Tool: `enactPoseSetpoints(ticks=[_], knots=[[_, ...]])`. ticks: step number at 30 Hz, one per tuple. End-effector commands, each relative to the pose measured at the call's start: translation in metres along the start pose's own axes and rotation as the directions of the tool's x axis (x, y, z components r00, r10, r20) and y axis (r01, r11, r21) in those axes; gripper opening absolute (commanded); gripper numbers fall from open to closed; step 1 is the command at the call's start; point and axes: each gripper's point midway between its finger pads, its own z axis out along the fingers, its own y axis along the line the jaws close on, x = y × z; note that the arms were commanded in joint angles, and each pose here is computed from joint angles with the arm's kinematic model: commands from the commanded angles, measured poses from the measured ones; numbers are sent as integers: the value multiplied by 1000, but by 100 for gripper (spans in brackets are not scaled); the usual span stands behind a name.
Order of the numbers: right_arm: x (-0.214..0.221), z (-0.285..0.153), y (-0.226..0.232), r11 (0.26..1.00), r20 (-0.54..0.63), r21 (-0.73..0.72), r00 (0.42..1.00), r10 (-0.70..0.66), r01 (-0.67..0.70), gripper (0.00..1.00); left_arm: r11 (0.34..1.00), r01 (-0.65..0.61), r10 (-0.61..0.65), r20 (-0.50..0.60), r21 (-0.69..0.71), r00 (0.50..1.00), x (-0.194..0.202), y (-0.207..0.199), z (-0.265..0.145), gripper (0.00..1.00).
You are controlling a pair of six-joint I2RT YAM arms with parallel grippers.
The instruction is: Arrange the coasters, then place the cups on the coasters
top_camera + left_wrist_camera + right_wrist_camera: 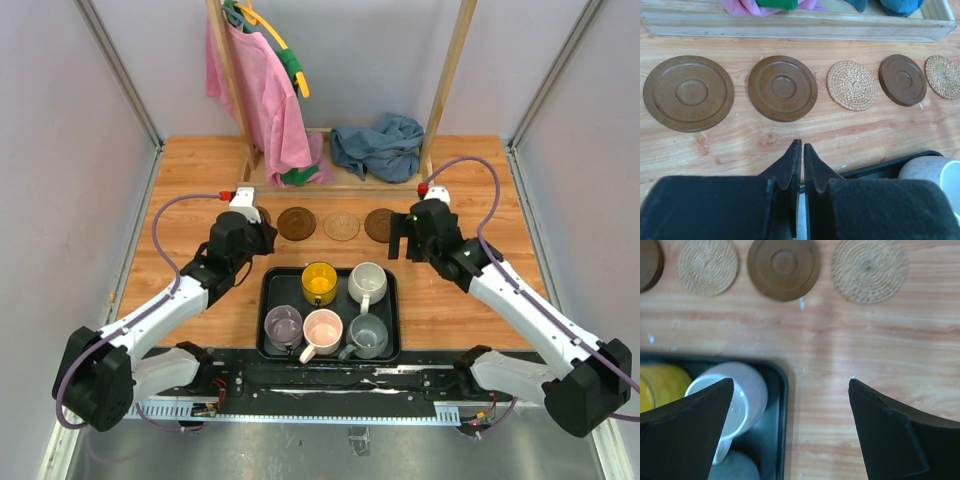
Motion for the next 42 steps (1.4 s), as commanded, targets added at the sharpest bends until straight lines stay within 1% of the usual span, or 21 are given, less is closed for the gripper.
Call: enactPoseSetpoints(ticks=[1,6,10,15,24,30,35,42], knots=[[24,-22,16,1000,-58,-25,998,-1,-1,100,999,-26,26,-9,27,1000,2,-6,2,9],[43,-36,46,988,-104,-153,995,-2,-14,99,998,-17,18,-13,61,1000,3,-12,-1,9],[51,-44,53,985,-74,-174,997,-21,7,99,998,0,1,-13,65,1000,3,-14,-3,9],[61,-43,65,978,-82,-210,996,-14,-4,99,1000,14,-13,-21,24,1000,4,-12,-6,8],[86,-41,77,986,-112,-165,993,-30,11,98,999,39,-39,-46,15,998,24,-9,-13,8],[100,-36,84,993,-147,-121,989,-19,1,98,998,54,-53,-29,43,998,28,-10,-18,8],[107,-35,93,996,-147,-74,987,-68,58,99,997,51,-50,-20,53,999,30,-10,-19,8],[119,-28,109,991,-185,-56,974,-134,125,100,998,43,-41,-46,40,998,41,-6,-17,8]])
